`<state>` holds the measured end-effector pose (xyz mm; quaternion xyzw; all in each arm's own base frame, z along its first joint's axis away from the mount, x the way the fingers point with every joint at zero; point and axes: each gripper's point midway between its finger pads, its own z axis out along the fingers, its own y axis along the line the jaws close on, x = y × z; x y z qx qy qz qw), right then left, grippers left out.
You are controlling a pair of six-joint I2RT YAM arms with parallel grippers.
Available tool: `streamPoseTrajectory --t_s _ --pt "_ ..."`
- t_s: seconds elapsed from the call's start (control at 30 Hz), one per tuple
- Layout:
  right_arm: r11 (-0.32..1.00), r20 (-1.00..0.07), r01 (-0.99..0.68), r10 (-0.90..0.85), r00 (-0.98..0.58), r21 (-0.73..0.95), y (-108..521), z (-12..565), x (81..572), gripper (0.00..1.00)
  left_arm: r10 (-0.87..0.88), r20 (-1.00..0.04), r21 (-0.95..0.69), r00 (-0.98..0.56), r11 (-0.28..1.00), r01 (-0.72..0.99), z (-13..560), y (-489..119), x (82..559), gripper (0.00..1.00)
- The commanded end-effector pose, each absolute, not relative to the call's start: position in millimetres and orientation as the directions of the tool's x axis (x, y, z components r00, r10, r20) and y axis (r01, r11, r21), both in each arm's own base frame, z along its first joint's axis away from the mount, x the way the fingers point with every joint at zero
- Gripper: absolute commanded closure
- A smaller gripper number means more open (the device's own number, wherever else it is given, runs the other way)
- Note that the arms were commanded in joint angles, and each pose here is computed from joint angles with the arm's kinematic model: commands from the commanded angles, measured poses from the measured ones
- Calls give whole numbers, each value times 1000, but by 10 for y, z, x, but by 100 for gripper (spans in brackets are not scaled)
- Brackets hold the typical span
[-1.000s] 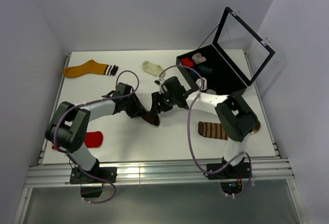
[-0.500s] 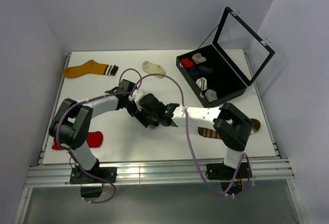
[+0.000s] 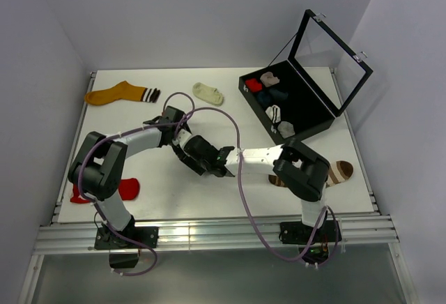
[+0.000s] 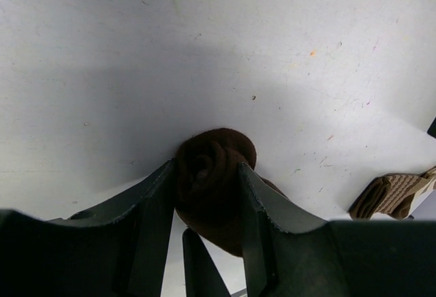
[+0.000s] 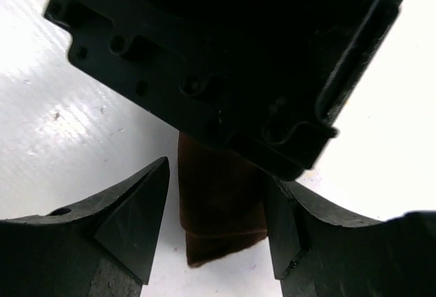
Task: Roll the socks
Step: Pick up the sock at the center of the board.
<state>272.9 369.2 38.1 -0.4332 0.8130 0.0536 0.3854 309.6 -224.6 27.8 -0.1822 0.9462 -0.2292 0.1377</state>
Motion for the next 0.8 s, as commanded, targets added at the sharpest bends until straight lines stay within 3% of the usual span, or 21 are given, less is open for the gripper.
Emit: streamPoseTrajectory --t_s 0.0,0.27,0.37,0.43,0.47,0.5,0.57,0.77 --pt "596 -642 -755 -698 -317 -274 3660 132 2684 37 -365 -141 -426 -920 861 -276 145 -2207 2963 55" --pt "610 -607 -747 -707 -362 -264 3422 -215 2552 44 -353 -118 -430 -928 861 -273 115 -2196 2949 54" --pt "609 -593 -748 -714 -373 -263 3360 -293 2511 55 -354 -103 -427 -930 860 -280 87 -2176 2946 54" --pt "599 -587 -760 -719 -373 -250 3377 -307 2484 70 -354 -103 -434 -930 857 -278 106 -2187 2958 52" --pt "594 -577 -766 -725 -377 -246 3371 -324 2466 77 -356 -100 -436 -929 855 -281 119 -2188 2961 49" --pt "588 -578 -775 -724 -376 -231 3409 -310 2452 89 -358 -111 -444 -927 852 -277 164 -2196 2997 47" --pt "582 -568 -783 -729 -382 -220 3402 -294 2424 98 -369 -125 -458 -921 845 -276 264 -2182 3052 41" --pt "617 -607 -779 -664 -437 -113 3363 -28 2343 100 -461 -240 -521 -854 804 -288 808 -1904 3429 22"
